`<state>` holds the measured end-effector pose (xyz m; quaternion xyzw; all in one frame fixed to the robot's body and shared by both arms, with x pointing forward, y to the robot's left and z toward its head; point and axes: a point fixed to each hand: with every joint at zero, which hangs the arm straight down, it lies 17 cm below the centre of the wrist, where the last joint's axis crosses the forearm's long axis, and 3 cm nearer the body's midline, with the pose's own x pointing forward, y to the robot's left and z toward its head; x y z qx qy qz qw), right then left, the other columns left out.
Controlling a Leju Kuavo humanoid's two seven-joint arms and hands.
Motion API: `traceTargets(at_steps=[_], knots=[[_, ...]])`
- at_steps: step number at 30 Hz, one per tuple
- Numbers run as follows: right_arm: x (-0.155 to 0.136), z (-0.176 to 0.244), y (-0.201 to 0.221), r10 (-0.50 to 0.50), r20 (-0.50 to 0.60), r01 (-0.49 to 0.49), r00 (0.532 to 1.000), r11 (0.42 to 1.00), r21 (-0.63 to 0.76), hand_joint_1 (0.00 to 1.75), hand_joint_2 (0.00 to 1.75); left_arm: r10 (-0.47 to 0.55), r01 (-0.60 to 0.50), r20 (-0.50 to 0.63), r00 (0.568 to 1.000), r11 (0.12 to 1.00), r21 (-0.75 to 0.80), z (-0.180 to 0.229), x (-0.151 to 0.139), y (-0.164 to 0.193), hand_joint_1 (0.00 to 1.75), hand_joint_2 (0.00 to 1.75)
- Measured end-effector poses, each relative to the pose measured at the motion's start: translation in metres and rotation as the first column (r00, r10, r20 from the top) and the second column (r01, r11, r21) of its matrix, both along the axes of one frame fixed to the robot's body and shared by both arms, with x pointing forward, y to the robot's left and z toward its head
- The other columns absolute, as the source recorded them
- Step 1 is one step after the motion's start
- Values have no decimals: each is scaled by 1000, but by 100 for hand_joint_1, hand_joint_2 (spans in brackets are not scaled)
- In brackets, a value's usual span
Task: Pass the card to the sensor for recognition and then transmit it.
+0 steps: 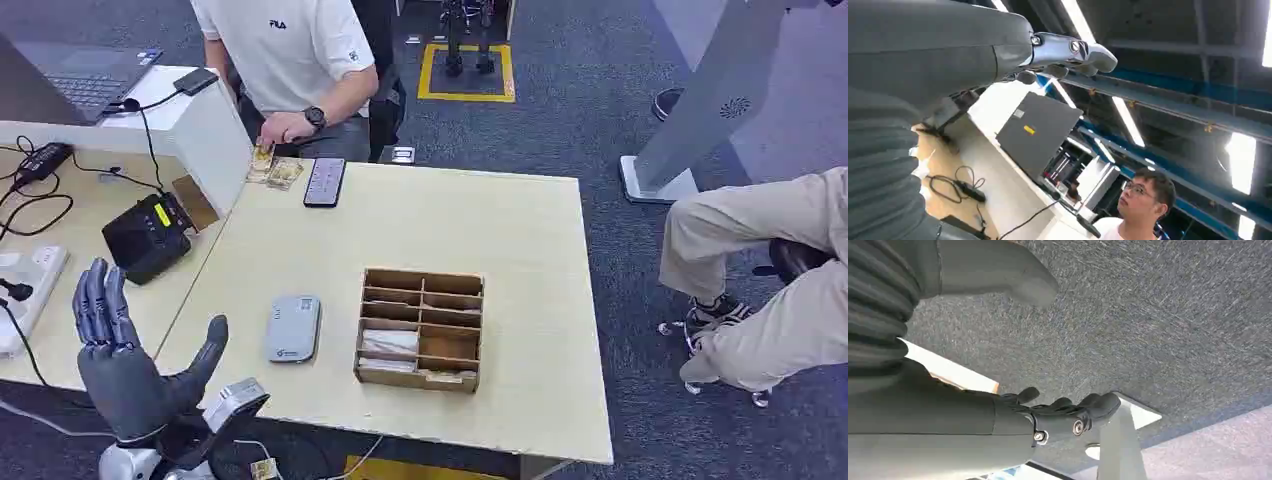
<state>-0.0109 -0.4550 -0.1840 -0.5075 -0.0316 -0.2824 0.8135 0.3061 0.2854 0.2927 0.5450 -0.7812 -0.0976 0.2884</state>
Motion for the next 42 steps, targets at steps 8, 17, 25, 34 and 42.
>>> traceTargets(at_steps=[8, 17, 25, 34, 42], knots=[[3, 1, -1, 23, -2, -23, 1000, 1000, -7, 0, 175, 27, -25, -39, 999, 999, 47, -5, 5, -4, 0, 175], [14, 1, 0, 84, 7, -84, 996, 996, -18, 0, 175, 9, -1, -70, 997, 993, 114, -16, 25, -18, 0, 175], [31, -1, 5, 152, 20, -152, 988, 988, -18, 0, 175, 11, 6, -91, 996, 982, 190, -22, 70, -25, 0, 175], [38, -5, 12, 176, 35, -176, 984, 984, -7, 0, 175, 47, -12, -126, 991, 963, 269, -24, 115, -30, 0, 175], [40, -6, 15, 182, 40, -182, 982, 983, -3, 0, 175, 56, -16, -140, 989, 963, 271, -25, 126, -31, 0, 175]])
